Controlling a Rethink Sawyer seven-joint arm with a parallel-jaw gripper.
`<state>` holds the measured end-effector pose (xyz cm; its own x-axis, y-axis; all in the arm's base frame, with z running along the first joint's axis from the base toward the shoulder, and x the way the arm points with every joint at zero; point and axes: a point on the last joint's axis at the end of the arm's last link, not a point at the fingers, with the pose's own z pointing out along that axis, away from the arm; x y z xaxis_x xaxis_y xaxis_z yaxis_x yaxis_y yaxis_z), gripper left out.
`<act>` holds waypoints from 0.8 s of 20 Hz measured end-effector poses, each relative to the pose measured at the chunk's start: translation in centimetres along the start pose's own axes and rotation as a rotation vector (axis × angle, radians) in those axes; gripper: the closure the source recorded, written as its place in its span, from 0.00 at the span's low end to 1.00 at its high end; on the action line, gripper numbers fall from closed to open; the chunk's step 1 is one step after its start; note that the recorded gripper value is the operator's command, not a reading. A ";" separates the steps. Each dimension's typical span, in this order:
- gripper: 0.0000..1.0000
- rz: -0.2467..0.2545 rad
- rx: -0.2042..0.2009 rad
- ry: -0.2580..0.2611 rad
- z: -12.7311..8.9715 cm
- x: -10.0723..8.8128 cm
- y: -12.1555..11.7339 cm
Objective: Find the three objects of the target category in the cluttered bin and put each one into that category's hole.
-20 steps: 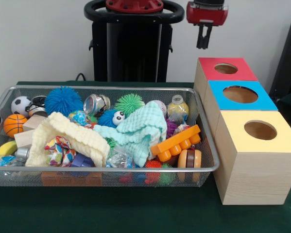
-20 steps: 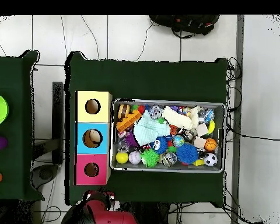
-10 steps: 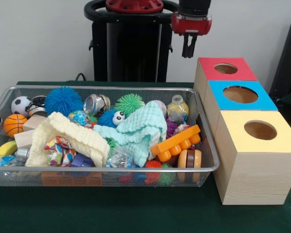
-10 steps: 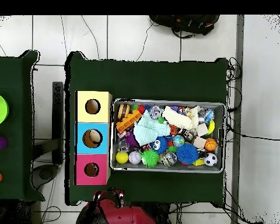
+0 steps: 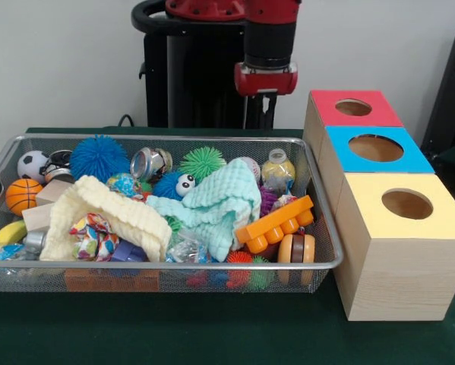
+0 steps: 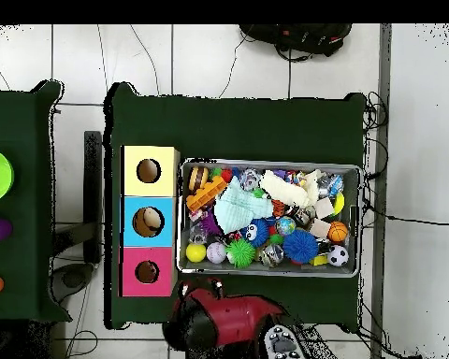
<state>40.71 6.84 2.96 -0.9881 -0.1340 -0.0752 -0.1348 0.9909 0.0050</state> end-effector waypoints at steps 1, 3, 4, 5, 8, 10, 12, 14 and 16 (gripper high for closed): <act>1.00 0.001 -0.006 -0.002 0.2 -0.3 -0.3; 1.00 0.004 -0.017 -0.006 0.5 -1.0 -1.0; 1.00 0.006 -0.023 -0.008 0.7 -1.3 -1.4; 1.00 0.006 -0.035 -0.010 0.9 -1.8 -2.0; 1.00 0.007 -0.060 -0.015 1.4 -2.3 -2.9; 1.00 0.008 -0.084 -0.020 1.8 -2.5 -3.6; 1.00 0.010 -0.110 -0.022 2.2 -2.4 -4.2; 1.00 0.009 -0.130 -0.023 2.5 -2.2 -4.7; 1.00 0.007 -0.142 -0.021 2.6 -2.0 -4.9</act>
<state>43.56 2.24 0.47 -0.9875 -0.1251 -0.0955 -0.1383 0.9794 0.1468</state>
